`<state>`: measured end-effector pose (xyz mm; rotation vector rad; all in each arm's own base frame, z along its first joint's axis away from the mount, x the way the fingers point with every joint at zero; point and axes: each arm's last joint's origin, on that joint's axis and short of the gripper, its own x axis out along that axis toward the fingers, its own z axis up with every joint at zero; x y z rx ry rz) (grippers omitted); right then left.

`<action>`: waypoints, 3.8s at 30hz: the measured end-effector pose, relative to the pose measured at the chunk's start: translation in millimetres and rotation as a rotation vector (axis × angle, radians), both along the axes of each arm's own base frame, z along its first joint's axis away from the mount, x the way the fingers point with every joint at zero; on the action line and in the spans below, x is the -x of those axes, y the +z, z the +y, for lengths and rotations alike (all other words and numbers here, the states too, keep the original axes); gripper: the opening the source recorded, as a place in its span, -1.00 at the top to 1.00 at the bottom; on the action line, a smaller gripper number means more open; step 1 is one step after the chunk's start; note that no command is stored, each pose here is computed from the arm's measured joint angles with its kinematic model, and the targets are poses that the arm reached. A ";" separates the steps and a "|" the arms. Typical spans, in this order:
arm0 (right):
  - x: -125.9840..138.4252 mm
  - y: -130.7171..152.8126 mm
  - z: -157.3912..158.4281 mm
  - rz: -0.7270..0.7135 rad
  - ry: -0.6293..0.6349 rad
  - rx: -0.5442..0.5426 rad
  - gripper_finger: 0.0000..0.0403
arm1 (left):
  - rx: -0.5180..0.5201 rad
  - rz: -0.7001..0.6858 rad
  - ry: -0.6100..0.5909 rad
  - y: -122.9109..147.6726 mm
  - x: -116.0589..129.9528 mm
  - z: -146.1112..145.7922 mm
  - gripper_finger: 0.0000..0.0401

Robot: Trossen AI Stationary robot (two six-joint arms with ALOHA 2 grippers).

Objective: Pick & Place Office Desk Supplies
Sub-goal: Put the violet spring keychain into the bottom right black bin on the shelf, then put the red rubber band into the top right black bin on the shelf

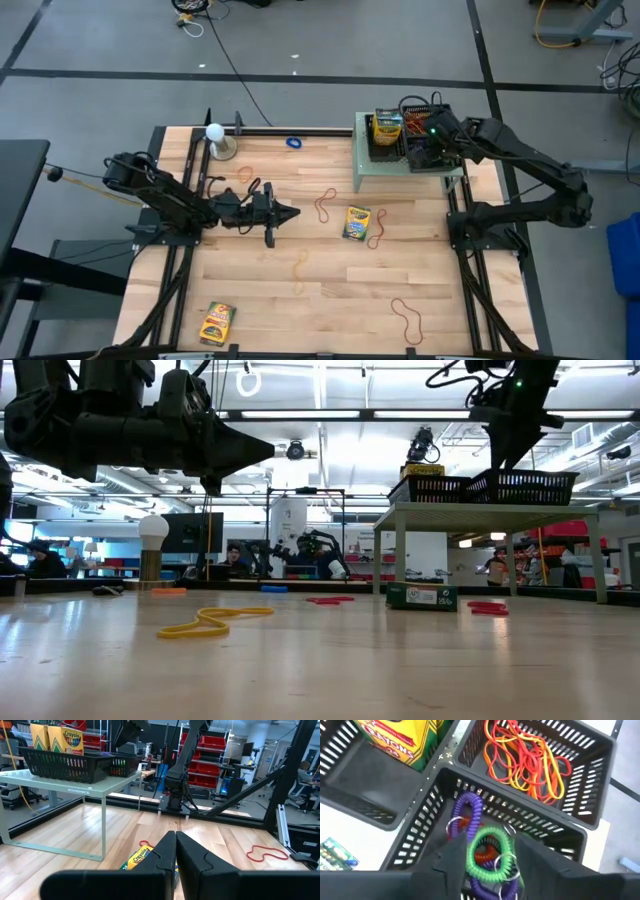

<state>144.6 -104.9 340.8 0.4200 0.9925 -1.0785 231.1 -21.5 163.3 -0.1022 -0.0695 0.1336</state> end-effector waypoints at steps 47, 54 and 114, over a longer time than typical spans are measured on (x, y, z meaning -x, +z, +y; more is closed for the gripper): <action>-115.9 -202.5 154.2 -0.085 -0.120 -0.163 0.33 | -0.032 0.050 0.005 -4.4 -0.2 0.1 0.94; -122.6 -213.6 141.6 -0.029 -0.104 -0.208 0.46 | -0.032 0.059 0.005 -5.3 -0.3 0.1 0.94; -27.8 65.6 -69.7 0.185 -0.337 0.342 1.00 | -0.029 0.086 0.019 -7.9 -0.1 0.5 0.94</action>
